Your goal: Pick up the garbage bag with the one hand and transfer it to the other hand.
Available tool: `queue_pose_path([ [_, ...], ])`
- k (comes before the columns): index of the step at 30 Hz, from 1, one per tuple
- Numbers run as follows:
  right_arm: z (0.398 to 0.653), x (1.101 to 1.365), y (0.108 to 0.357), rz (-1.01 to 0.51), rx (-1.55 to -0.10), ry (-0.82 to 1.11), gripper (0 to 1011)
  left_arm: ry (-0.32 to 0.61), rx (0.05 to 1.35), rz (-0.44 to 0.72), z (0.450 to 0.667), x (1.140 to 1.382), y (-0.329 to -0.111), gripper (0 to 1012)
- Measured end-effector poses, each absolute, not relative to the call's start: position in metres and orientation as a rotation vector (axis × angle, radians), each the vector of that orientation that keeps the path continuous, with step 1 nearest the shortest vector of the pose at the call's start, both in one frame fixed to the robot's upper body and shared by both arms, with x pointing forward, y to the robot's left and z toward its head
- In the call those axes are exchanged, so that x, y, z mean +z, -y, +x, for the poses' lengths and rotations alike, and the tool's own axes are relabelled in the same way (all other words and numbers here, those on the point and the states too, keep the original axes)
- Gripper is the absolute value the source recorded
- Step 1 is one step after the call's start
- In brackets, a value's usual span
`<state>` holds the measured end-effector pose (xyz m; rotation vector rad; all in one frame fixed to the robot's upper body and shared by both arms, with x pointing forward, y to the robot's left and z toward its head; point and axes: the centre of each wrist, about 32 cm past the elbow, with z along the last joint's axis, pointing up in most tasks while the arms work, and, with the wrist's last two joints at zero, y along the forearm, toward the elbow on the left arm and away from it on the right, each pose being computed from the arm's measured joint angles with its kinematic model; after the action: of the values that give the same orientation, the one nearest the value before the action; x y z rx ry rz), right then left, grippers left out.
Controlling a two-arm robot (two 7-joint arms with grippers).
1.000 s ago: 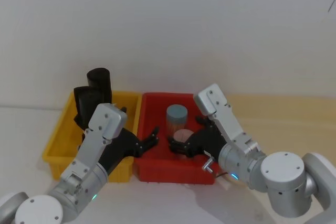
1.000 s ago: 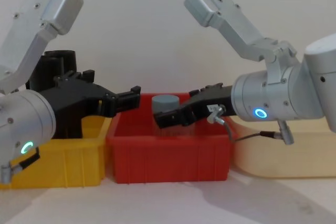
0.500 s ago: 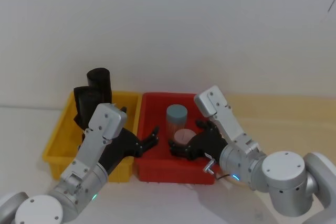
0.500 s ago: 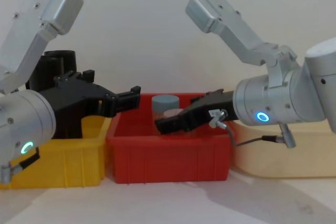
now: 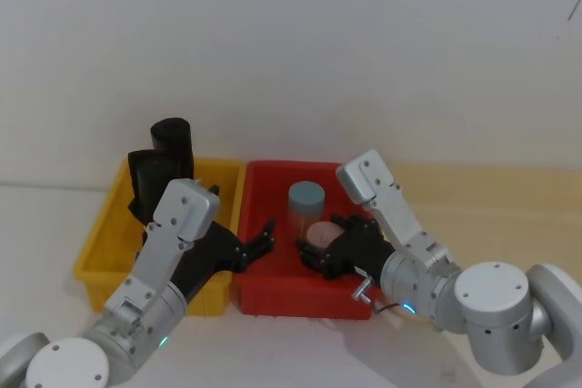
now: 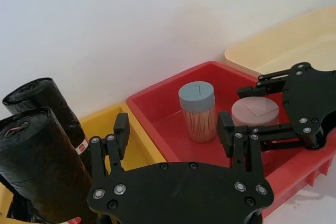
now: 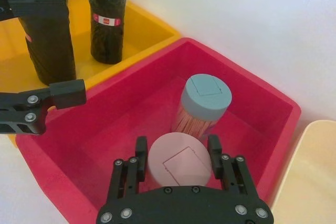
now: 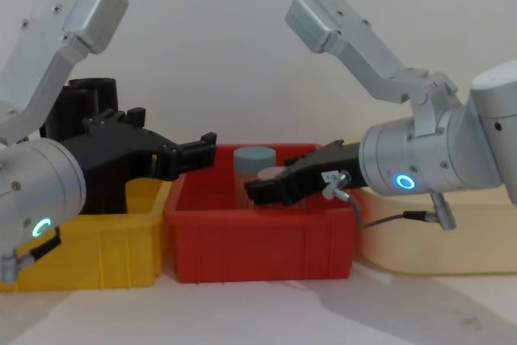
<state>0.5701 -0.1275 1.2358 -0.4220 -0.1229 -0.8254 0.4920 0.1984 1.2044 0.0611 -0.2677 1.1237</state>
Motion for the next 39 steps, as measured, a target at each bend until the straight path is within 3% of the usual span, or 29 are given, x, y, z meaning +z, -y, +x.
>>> queue_pose_path([
  [11, 0.570, 1.238, 0.130, -0.402, -0.832, 0.120, 672, 0.268, 1.124, 0.061, 0.492, 1.204, -0.198, 1000],
  [20, 0.569, 1.257, 0.139, -0.307, -0.870, 0.141, 672, 0.268, 1.124, 0.061, 0.492, 1.204, -0.198, 1001],
  [29, 0.569, 1.288, 0.163, -0.197, -0.974, 0.187, 672, 0.268, 1.124, 0.061, 0.492, 1.204, -0.198, 1001],
  [39, 0.569, 1.294, 0.192, -0.230, -1.082, 0.199, 672, 0.268, 1.124, 0.061, 0.492, 1.204, -0.198, 1001],
])
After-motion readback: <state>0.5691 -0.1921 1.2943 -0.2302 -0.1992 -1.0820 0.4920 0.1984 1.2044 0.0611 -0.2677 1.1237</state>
